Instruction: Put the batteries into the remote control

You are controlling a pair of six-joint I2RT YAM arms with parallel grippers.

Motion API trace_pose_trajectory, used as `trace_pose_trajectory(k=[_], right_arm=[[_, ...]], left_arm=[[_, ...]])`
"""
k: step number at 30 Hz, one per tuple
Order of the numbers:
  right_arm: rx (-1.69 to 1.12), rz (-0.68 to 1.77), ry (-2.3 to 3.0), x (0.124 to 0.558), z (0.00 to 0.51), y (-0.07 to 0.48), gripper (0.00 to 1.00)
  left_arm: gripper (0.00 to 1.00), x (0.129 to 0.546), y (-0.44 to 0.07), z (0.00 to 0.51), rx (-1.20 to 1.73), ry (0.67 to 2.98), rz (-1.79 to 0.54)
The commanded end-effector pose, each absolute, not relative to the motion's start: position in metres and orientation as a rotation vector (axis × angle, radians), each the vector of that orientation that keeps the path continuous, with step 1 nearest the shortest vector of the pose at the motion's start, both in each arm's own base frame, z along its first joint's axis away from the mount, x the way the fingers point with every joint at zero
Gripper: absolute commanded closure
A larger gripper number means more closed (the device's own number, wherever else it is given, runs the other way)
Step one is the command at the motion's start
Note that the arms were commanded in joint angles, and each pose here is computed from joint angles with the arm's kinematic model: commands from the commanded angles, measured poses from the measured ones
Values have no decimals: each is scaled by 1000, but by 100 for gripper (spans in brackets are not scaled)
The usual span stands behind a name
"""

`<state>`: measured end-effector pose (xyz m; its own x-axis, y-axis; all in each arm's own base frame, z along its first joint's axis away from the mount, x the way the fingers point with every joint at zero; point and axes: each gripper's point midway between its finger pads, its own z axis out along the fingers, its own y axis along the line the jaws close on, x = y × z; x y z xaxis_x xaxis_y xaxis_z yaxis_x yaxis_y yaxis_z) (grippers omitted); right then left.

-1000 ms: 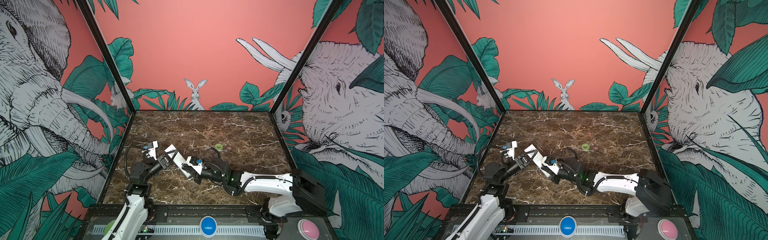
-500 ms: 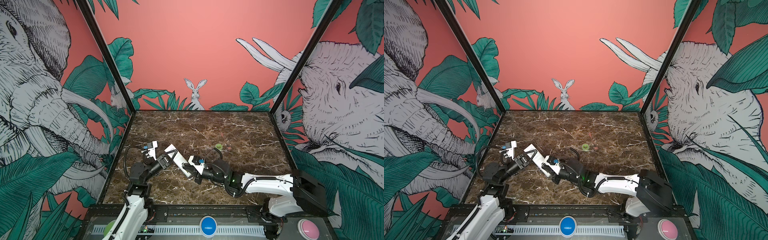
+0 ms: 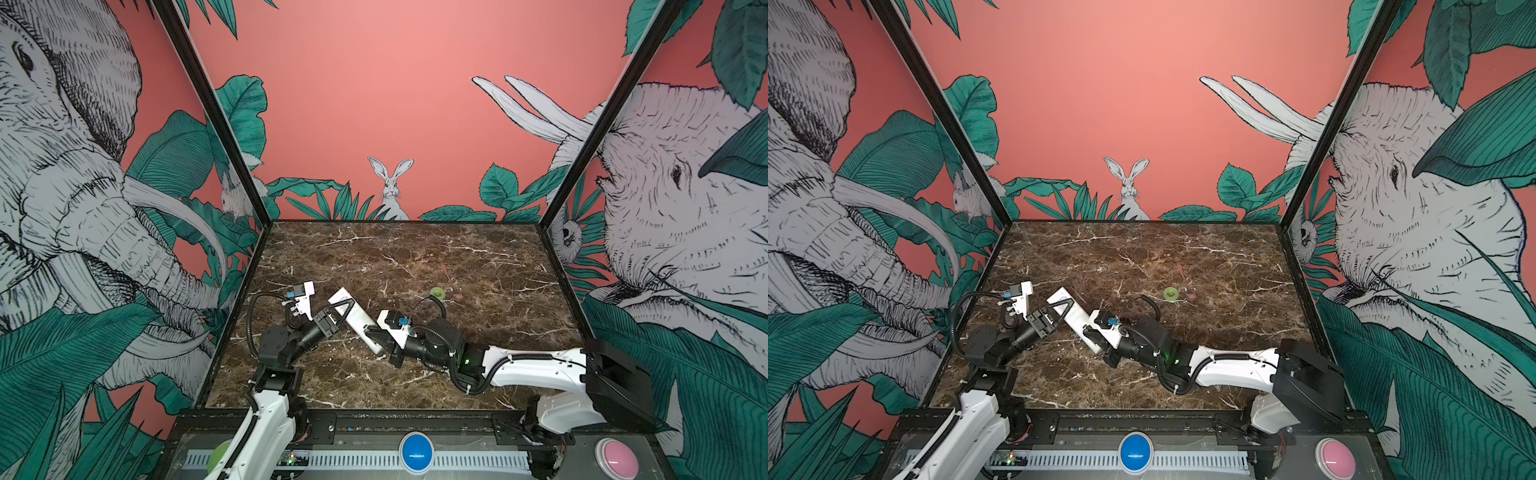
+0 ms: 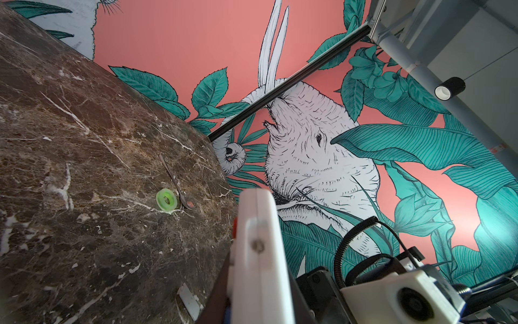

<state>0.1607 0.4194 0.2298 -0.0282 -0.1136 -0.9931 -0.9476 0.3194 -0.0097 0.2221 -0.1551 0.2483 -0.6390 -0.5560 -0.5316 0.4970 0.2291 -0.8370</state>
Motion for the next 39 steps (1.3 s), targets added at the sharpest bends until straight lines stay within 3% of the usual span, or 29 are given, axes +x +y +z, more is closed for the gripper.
trace_pose_trajectory(k=[1, 20, 33, 39], right_arm=[[-973, 897, 1412, 169, 240, 415, 100], [-980, 858, 1447, 174, 223, 416, 100], [-978, 846, 1453, 175, 219, 413, 76], [-982, 853, 1444, 173, 220, 413, 72]], left_arm=[[100, 214, -157, 272, 9, 1574, -1579], [100, 214, -157, 274, 10, 1564, -1581], [100, 213, -157, 274, 11, 1562, -1581], [100, 214, -157, 273, 6, 1567, -1580]])
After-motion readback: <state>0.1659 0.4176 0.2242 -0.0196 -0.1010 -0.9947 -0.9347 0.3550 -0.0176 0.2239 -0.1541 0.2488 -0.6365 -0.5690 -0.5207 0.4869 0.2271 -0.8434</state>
